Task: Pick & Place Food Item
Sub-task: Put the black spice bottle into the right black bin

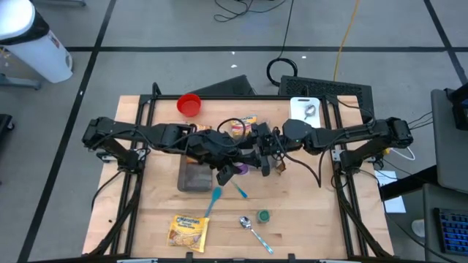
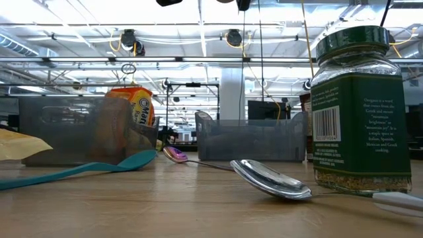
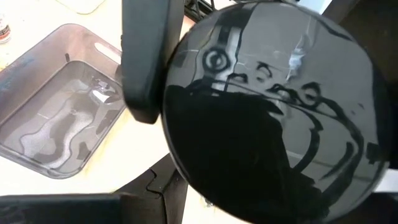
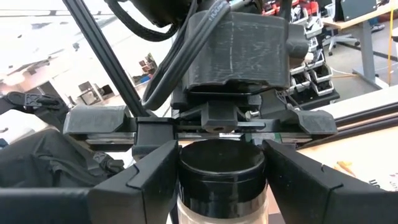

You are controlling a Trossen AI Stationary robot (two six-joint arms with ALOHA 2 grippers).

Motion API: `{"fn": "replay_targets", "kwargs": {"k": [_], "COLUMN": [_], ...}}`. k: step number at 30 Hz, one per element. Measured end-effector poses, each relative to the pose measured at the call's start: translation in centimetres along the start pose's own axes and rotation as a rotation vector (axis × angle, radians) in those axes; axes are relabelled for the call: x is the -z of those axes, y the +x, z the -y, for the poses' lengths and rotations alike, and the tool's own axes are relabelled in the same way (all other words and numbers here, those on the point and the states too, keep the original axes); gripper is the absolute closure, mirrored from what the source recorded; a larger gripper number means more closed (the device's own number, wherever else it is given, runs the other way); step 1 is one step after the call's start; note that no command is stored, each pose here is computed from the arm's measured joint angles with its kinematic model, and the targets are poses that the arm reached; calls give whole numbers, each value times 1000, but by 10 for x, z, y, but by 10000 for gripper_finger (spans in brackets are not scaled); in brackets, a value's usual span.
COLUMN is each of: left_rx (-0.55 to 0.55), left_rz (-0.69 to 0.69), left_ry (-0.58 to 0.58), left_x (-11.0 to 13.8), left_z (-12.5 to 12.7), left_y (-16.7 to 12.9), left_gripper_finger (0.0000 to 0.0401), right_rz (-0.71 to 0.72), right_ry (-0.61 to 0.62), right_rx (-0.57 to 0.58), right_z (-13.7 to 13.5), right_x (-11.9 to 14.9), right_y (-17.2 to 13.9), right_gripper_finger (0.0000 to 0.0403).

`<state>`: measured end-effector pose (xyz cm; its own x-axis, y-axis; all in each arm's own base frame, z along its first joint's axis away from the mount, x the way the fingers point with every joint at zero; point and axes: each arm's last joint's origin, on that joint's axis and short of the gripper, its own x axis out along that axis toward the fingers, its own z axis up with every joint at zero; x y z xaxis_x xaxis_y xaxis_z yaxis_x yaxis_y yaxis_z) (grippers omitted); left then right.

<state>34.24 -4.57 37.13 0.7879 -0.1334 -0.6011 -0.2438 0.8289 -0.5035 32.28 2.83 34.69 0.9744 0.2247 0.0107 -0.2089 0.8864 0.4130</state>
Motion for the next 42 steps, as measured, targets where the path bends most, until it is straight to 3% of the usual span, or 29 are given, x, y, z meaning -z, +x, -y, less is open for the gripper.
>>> {"fn": "replay_targets", "kwargs": {"k": [19,42], "left_rx": [-37,-30], "left_rz": [19,18], "left_ry": [15,21], "left_x": [-1,-1], "left_z": [-2,-2], "left_y": [0,0], "left_gripper_finger": [231,231], "right_rz": [-64,-92], "right_ry": [18,29], "right_rx": [106,95], "right_z": [5,6], "right_x": [7,10], "right_y": [-1,-1], "right_gripper_finger": [183,195]}}
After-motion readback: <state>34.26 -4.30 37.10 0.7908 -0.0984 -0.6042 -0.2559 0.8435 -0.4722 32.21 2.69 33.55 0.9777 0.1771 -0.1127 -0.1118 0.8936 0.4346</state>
